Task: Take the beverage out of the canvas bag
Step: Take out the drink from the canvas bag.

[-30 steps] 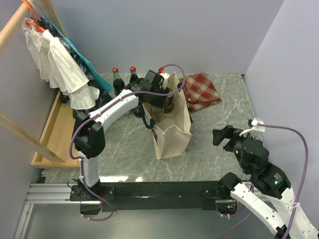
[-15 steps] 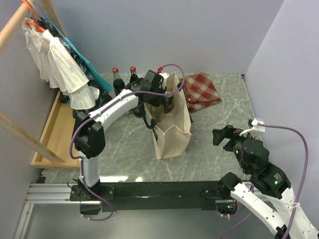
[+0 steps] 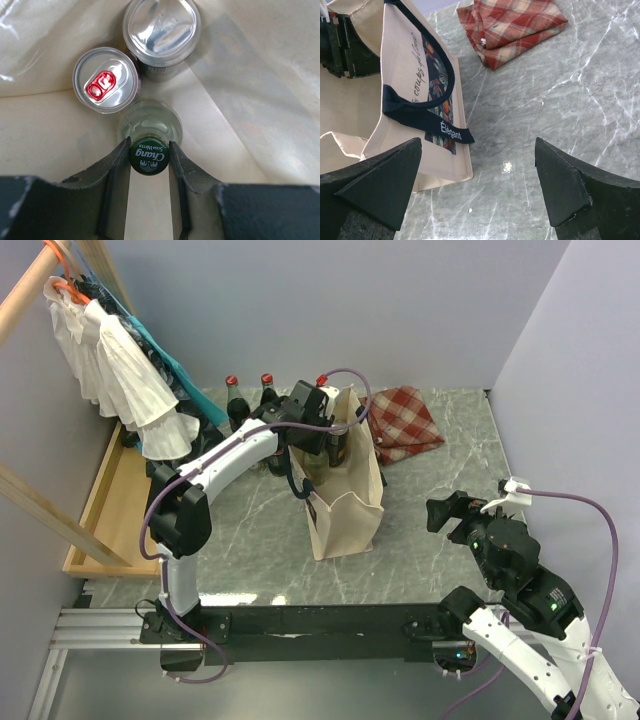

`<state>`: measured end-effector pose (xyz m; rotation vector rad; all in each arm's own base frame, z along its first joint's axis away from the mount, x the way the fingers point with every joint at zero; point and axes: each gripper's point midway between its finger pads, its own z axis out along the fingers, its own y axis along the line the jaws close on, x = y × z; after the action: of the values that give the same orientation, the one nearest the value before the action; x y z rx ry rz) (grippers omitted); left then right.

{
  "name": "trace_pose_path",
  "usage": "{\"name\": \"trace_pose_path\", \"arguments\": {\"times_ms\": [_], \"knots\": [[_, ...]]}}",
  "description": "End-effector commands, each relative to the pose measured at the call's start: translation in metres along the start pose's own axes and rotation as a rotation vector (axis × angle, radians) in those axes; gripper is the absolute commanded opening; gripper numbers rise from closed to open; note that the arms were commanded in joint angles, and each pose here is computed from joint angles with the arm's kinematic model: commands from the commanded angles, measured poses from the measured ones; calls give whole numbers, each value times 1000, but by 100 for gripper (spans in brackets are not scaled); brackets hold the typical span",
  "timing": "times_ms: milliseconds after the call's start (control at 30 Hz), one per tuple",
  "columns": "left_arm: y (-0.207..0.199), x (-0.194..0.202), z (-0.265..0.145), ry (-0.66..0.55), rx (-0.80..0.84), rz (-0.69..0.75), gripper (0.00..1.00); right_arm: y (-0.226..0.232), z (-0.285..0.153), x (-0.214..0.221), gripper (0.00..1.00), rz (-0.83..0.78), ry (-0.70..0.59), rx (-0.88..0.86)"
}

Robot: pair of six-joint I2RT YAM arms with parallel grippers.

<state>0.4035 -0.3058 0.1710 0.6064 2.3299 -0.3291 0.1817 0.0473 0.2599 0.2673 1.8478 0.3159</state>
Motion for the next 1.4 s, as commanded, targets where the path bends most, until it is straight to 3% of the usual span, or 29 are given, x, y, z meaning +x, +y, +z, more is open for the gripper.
{"name": "trace_pose_path", "arguments": {"times_ms": [0, 500, 1367], "knots": [[-8, -43, -33, -117, 28, -3, 1, 2, 4, -4, 100, 6, -21, 5], [-9, -80, -78, -214, 19, 13, 1, 2, 5, -4, 100, 8, -23, 7], [-23, -98, -116, -267, 89, 45, 1, 1, 3, -6, 100, 16, -33, 4]]}}
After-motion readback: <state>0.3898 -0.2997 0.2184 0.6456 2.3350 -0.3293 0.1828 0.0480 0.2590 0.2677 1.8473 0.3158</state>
